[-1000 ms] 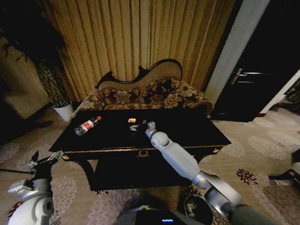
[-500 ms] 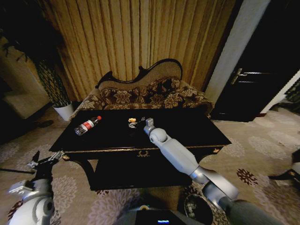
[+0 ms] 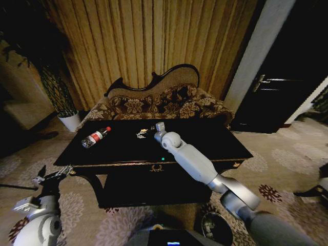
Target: Move to the front of the table and place the trash on the table into the trash bin.
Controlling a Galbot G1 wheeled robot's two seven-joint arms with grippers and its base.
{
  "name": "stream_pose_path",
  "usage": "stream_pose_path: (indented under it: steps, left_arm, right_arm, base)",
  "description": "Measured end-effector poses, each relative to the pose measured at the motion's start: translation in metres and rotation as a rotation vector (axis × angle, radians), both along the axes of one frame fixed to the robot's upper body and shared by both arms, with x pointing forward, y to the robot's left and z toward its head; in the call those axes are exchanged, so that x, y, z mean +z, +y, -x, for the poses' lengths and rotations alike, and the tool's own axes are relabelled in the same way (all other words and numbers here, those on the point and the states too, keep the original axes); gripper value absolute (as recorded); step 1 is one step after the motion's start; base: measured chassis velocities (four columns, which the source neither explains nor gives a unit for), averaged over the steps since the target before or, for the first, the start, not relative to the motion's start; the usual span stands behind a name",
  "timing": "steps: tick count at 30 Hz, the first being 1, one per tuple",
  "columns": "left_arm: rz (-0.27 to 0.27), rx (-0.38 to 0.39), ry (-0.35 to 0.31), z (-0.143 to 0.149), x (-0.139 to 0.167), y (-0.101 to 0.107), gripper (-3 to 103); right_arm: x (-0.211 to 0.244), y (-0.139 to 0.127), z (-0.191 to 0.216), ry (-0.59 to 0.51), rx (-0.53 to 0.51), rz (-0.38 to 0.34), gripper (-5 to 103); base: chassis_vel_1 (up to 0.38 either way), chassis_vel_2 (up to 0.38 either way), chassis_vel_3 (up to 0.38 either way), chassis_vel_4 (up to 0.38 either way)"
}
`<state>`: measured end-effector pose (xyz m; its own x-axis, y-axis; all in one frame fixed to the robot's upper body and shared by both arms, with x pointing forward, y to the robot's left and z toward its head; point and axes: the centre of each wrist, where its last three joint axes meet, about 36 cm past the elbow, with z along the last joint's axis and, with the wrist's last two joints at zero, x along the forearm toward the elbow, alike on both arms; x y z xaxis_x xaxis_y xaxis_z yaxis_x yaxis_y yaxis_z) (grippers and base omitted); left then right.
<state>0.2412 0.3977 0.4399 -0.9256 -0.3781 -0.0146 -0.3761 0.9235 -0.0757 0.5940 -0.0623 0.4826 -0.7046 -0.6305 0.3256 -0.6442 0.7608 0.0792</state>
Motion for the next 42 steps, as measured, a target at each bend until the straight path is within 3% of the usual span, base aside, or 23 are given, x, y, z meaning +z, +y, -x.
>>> stream_pose_path:
  steps: [20,25,27,29,33,35,39,41,42]
  left_arm:
    - [0.001,0.0,-0.004,0.001,-0.003,0.0,100]
    - [-0.003,0.003,-0.006,0.002,-0.002,0.002,100]
    - [-0.004,0.004,-0.007,0.002,-0.002,0.002,100]
    - [-0.005,0.003,-0.008,0.002,-0.002,0.002,100]
    - [-0.004,0.002,-0.008,0.002,-0.001,0.002,100]
    - [-0.003,0.0,-0.01,0.001,-0.002,0.001,100]
    - [-0.002,-0.001,-0.01,0.001,-0.002,0.001,100]
    - [-0.002,-0.003,-0.011,0.0,-0.001,0.0,100]
    - [-0.003,-0.003,-0.011,0.0,-0.001,0.001,100]
  right_arm:
    - [-0.016,-0.012,-0.006,-0.001,-0.036,0.033,101]
    - [-0.017,-0.012,-0.006,-0.003,-0.037,0.035,82]
    - [-0.017,-0.012,-0.006,-0.004,-0.037,0.036,82]
    - [-0.018,-0.014,-0.006,-0.007,-0.039,0.037,65]
    - [-0.019,-0.016,-0.005,-0.008,-0.042,0.039,60]
    - [-0.021,-0.019,-0.004,-0.009,-0.045,0.041,44]
    - [-0.022,-0.021,-0.004,-0.012,-0.048,0.042,38]
    - [-0.022,-0.023,-0.003,-0.015,-0.049,0.043,22]
    - [-0.022,-0.023,-0.003,-0.015,-0.049,0.043,22]
  base:
    - [0.0,0.0,0.0,0.0]
    - [0.0,0.0,0.0,0.0]
    - [0.0,0.0,0.0,0.0]
    - [0.0,0.0,0.0,0.0]
    - [0.0,0.0,0.0,0.0]
    - [0.0,0.0,0.0,0.0]
    - [0.0,0.0,0.0,0.0]
    - [0.0,0.0,0.0,0.0]
    - [0.0,0.0,0.0,0.0]
